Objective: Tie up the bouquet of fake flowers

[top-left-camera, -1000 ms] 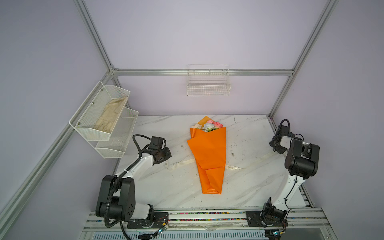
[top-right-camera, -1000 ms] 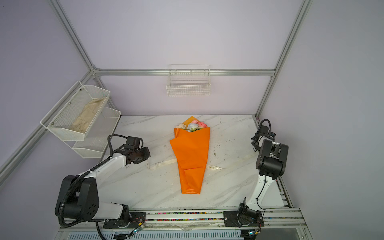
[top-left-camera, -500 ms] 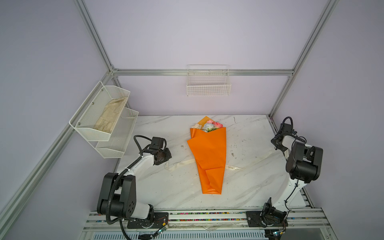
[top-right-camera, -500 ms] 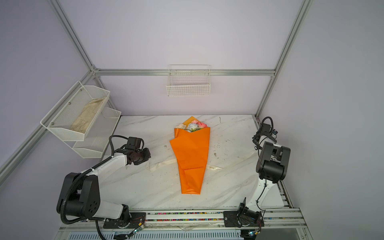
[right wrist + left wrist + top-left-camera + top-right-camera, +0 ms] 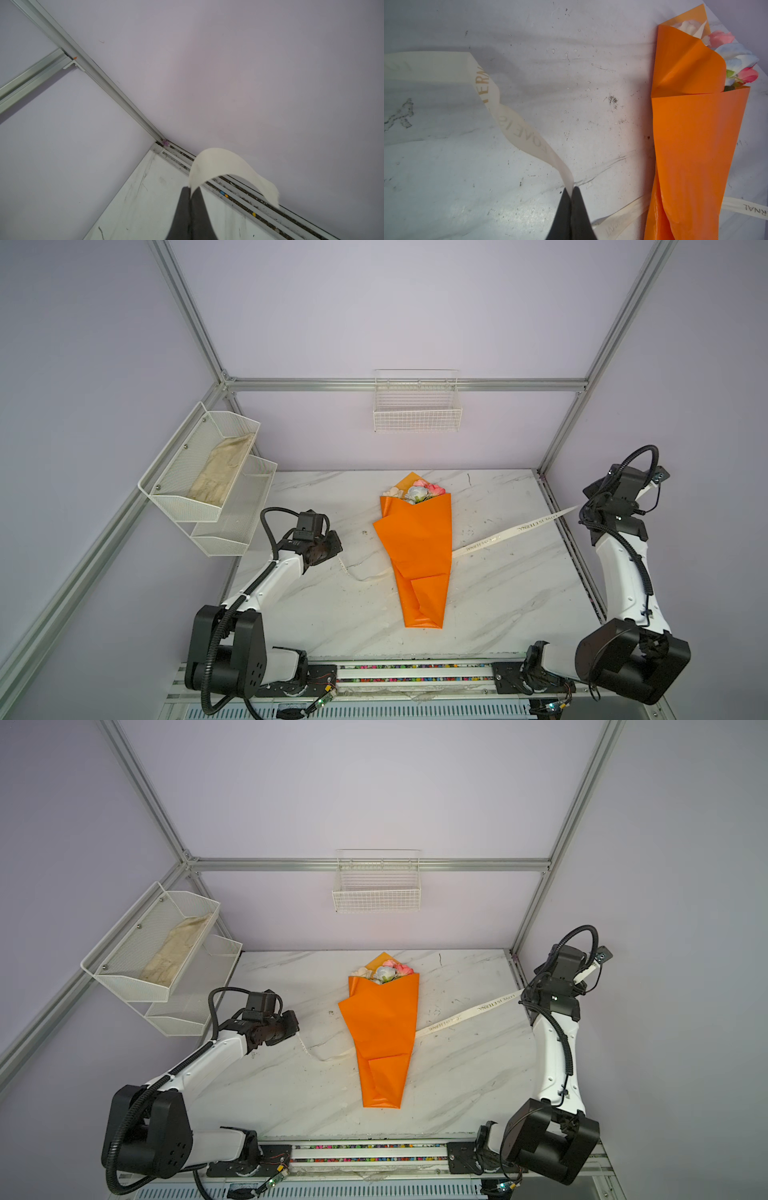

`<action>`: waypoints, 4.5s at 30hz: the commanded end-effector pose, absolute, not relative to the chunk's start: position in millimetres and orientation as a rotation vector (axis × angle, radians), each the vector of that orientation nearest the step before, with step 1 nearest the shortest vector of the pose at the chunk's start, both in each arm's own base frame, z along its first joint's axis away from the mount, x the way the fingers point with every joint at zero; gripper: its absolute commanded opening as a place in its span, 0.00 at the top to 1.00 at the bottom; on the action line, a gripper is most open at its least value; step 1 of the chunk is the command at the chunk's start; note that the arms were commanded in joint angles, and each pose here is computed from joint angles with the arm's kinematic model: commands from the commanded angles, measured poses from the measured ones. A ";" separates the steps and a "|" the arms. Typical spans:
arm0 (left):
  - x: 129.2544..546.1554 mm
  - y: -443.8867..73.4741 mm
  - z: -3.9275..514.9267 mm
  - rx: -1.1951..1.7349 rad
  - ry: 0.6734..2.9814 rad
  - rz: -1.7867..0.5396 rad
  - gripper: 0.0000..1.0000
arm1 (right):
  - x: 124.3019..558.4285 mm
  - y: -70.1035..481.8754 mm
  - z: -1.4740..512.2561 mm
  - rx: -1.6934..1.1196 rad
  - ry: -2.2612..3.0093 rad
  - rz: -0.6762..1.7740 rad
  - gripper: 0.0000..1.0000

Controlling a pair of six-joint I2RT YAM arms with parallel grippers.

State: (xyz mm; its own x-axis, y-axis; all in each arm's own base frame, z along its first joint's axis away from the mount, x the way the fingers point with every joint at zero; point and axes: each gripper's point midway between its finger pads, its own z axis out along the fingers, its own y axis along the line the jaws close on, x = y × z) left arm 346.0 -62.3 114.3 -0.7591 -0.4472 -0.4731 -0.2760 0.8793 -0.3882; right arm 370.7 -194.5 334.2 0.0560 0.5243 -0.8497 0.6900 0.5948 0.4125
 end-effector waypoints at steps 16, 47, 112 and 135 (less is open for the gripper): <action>351.5 -104.7 172.7 -0.299 2.185 -0.706 1.00 | 353.6 346.2 339.1 -0.401 1.951 0.975 1.00; 314.6 -109.2 203.4 -0.191 1.877 -0.832 0.96 | 383.5 437.3 248.2 -0.624 2.221 0.822 0.55; 342.3 -277.8 238.0 0.845 1.896 -0.755 0.94 | 357.8 328.4 182.5 -0.798 1.595 0.706 0.88; 416.6 -270.6 174.7 0.754 2.152 -0.483 0.56 | 438.7 206.8 180.2 -0.259 2.021 0.144 1.00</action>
State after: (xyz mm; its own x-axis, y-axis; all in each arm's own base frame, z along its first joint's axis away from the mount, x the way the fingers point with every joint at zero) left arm 407.3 -252.3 126.2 -0.5847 0.3685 -0.7227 0.5942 0.8011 -0.0722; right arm 443.2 201.5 206.3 -0.3088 -0.0925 -0.9466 -0.2287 0.9733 -0.0205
